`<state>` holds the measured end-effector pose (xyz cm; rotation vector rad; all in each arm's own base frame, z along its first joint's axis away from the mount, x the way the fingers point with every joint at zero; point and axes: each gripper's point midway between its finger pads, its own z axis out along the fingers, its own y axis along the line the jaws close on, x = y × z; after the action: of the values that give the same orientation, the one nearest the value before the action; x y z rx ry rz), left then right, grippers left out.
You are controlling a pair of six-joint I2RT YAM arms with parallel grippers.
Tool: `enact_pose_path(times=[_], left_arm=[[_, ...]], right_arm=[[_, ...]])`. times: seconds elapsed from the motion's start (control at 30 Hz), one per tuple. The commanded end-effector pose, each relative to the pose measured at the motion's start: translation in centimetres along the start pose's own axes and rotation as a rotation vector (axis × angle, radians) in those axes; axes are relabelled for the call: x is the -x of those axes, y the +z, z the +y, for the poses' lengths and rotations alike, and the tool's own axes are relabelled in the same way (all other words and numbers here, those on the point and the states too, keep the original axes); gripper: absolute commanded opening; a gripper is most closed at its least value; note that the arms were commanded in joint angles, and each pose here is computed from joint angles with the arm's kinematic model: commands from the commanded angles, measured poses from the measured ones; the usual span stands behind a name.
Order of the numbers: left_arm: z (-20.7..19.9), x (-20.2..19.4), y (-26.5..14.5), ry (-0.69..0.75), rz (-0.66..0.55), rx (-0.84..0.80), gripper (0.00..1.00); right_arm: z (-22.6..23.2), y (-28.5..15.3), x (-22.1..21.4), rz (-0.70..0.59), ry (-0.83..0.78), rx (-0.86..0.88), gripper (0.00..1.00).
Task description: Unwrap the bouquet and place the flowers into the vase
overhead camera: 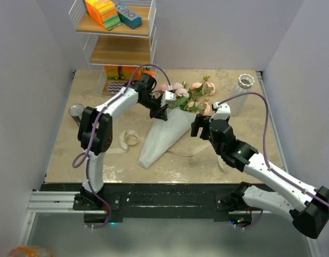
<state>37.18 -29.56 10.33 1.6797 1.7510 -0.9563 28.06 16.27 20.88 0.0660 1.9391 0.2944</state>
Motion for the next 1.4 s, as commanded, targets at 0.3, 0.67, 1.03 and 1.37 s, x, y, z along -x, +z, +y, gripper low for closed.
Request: enact_pose_path(times=[0.3, 0.67, 1.03, 1.37], left_arm=[[-4.2, 12.8, -6.2, 0.187, -0.128, 0.192, 0.05], [-7.6, 12.3, -7.9, 0.122, -0.105, 0.166, 0.99], [-0.9, 0.2, -13.8, -0.24, -0.11, 0.348, 0.99], [0.0, -10.0, -7.9, -0.249, 0.158, 0.44, 0.99]], right_arm=[[0.4, -1.6, 2.5, -0.086, 0.035, 0.052, 0.87], [-0.6, -2.4, 3.8, -0.126, 0.023, 0.021, 0.9], [-0.8, -2.7, 3.9, -0.135, 0.021, 0.016, 0.91], [-0.8, -3.1, 5.3, -0.166, 0.027, 0.013, 0.91]])
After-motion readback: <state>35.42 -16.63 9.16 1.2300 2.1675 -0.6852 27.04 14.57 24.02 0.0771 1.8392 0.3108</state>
